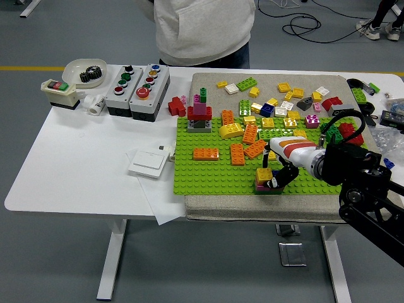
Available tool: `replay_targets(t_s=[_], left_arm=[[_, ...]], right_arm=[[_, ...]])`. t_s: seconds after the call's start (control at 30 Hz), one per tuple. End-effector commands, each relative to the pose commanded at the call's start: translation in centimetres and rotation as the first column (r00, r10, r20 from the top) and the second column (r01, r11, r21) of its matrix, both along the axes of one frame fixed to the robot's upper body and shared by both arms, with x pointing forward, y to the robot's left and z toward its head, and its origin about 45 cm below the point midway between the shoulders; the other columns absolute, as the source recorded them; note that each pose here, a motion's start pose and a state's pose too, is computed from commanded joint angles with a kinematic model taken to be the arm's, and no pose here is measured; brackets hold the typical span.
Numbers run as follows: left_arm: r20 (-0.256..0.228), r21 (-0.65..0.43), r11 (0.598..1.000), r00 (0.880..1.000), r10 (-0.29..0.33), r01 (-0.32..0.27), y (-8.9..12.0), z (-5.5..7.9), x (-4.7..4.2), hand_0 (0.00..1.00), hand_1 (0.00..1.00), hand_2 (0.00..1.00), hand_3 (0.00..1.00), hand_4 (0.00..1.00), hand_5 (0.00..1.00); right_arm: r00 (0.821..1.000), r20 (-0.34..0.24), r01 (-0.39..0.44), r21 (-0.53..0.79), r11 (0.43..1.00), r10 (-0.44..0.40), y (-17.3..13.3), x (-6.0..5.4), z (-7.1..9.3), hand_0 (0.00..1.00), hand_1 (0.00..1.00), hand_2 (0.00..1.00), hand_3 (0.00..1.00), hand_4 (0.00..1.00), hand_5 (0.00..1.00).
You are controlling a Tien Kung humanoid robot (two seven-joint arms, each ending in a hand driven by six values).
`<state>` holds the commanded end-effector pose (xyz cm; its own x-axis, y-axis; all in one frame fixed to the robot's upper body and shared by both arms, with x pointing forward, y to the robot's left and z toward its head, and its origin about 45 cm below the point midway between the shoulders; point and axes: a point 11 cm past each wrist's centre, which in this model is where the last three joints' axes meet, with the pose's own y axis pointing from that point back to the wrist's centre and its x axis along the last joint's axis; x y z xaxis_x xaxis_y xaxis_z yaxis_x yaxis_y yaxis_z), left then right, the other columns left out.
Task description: Pick up the brick,pile it on top of brick,press brick,pick up the brick,pile it on top of brick,press brick
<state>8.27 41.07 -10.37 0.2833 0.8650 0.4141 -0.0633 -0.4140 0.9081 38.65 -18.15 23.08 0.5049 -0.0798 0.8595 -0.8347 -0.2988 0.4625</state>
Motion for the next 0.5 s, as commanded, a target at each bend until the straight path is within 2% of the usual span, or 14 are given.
replay_targets(t_s=[0.5], left_arm=[[0.0,-0.001,1.0,1.0,0.0,0.0,-0.05,-0.01,0.03,0.7,0.728,0.746,0.595,0.691,0.665]], right_arm=[[1.0,-0.011,0.011,-0.002,1.0,-0.011,-0.49,-0.09,-0.33,0.002,0.002,0.02,0.249,0.665,0.132]])
